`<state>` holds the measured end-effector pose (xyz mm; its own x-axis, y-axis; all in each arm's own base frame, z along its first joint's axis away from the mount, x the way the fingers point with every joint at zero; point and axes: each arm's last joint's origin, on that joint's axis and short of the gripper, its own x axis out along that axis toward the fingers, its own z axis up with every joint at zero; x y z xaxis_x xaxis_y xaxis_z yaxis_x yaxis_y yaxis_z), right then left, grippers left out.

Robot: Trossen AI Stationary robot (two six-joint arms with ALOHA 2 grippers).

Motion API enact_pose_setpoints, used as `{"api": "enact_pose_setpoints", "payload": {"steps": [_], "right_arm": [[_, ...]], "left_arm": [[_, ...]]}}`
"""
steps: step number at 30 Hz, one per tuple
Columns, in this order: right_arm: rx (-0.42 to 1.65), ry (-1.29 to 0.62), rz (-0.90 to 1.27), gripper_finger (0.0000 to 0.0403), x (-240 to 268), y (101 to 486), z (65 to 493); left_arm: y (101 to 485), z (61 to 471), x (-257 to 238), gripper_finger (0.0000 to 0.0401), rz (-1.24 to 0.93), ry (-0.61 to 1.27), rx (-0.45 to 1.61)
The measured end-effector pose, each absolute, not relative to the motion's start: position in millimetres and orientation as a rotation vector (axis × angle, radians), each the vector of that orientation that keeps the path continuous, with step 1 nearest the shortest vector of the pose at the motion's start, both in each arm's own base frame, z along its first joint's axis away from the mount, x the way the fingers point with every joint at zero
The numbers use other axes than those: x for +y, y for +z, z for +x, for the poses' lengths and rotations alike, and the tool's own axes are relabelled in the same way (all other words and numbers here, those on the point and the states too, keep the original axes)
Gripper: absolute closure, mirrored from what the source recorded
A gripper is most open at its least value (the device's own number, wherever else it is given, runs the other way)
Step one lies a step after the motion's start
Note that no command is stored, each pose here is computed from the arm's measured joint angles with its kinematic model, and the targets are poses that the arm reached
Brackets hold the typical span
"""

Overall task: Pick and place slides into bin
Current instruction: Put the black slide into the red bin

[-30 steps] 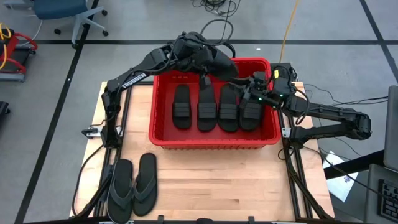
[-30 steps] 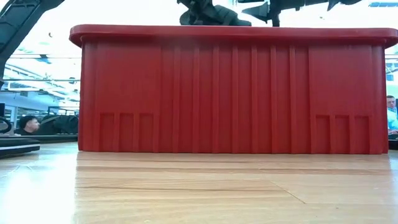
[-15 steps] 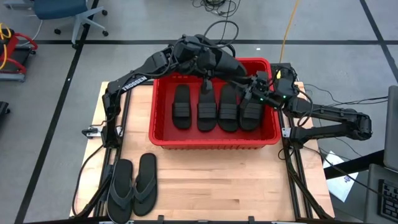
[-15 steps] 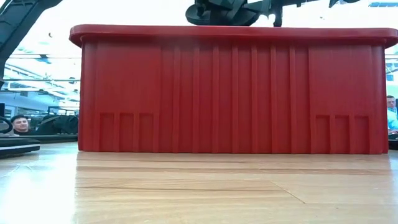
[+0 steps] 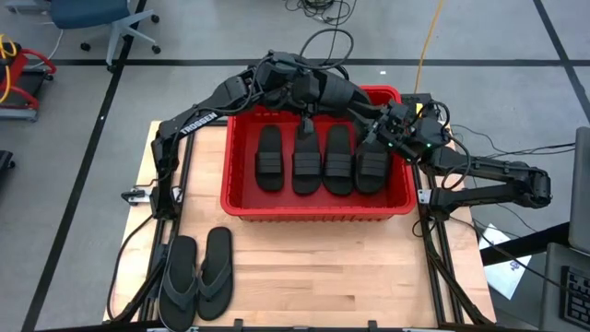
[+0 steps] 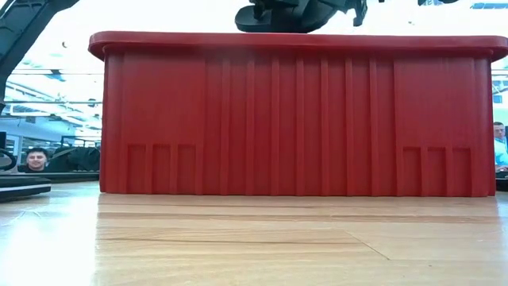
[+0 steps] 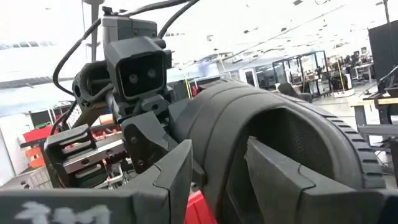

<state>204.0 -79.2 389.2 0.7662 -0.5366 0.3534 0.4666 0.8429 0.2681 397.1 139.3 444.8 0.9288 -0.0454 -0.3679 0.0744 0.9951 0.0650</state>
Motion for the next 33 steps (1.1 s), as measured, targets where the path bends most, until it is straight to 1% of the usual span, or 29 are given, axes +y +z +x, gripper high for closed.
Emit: {"api": "enact_pose_setpoints", "payload": {"steps": [6,11,16,19,21,24,28,30,33], "right_arm": [[-0.422,-0.562,0.144,0.0257,-80,389,204],[-0.326,-0.568,0.080,0.0257,-79,382,206],[-0.249,-0.526,-0.043,0.0261,-69,380,208],[-0.230,-0.573,-0.096,0.0272,-65,383,202],[-0.162,-0.599,-0.131,0.0279,-63,382,199],[0.015,-0.574,-0.215,0.0288,-60,382,197],[0.175,-0.543,-0.332,0.0290,-58,388,197],[0.188,-0.540,-0.362,0.0287,-58,394,200],[0.186,-0.589,-0.404,0.0280,-60,403,205]], "left_arm": [[439,401,138,0.0400,0.047,-0.075,0.393],[437,402,138,0.0400,0.025,-0.068,0.410],[438,388,151,0.0400,-0.098,-0.076,0.447],[433,374,159,0.0400,-0.214,-0.118,0.527],[431,368,165,0.0400,-0.254,-0.142,0.547],[425,358,171,0.0400,-0.336,-0.133,0.626],[423,355,176,0.0401,-0.384,-0.148,0.630],[424,355,177,0.0401,-0.413,-0.177,0.617],[419,359,179,0.0401,-0.487,-0.218,0.617]]}}
